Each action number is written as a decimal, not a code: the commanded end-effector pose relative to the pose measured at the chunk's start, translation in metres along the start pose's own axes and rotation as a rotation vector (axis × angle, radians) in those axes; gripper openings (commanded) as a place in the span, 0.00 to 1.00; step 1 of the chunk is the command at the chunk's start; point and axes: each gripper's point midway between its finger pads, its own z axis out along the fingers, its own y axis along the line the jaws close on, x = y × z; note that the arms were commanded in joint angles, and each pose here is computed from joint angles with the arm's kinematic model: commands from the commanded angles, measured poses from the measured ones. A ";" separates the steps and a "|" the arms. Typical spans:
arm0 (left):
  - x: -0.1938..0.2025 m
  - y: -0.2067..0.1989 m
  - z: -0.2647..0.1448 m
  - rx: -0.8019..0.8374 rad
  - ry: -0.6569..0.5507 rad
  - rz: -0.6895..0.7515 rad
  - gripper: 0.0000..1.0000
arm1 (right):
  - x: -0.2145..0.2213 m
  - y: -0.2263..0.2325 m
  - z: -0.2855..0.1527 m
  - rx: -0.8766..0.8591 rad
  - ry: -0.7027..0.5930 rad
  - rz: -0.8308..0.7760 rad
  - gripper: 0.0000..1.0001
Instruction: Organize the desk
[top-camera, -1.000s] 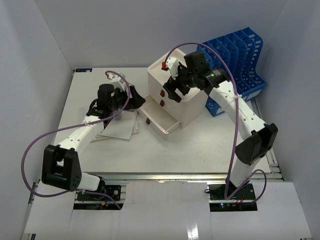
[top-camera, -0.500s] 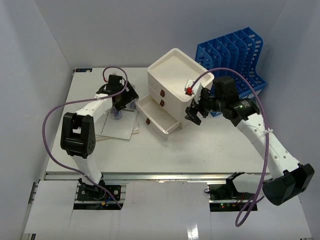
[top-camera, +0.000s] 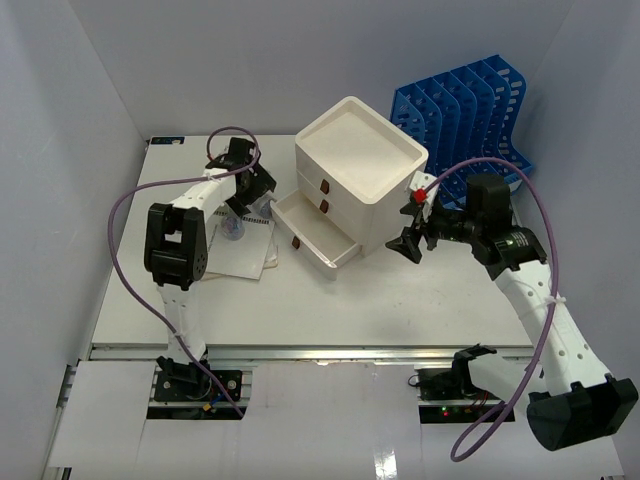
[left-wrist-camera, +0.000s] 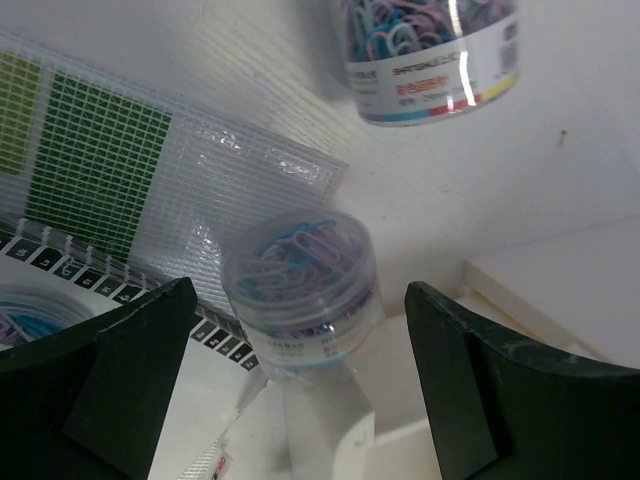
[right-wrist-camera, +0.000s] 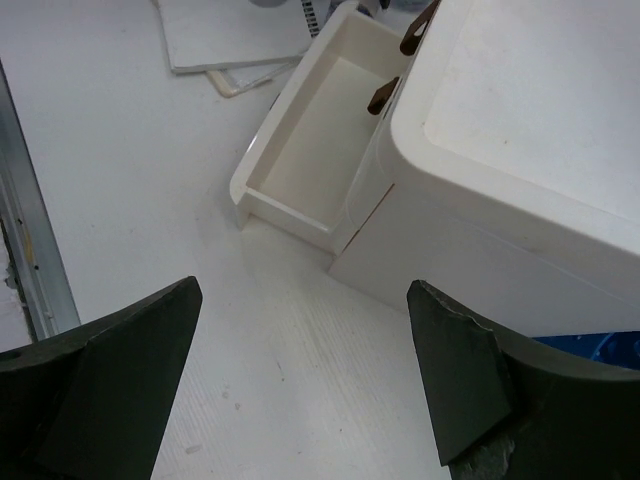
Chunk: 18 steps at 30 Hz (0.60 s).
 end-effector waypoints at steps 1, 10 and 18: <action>0.000 0.003 0.004 -0.040 0.012 -0.029 0.93 | -0.011 0.009 -0.010 -0.026 -0.108 -0.039 0.90; -0.001 -0.006 0.005 -0.020 0.014 -0.017 0.44 | 0.007 0.012 -0.013 -0.047 -0.128 -0.007 0.90; -0.028 -0.017 -0.041 0.042 -0.101 0.057 0.26 | 0.021 0.014 -0.013 -0.052 -0.129 -0.003 0.90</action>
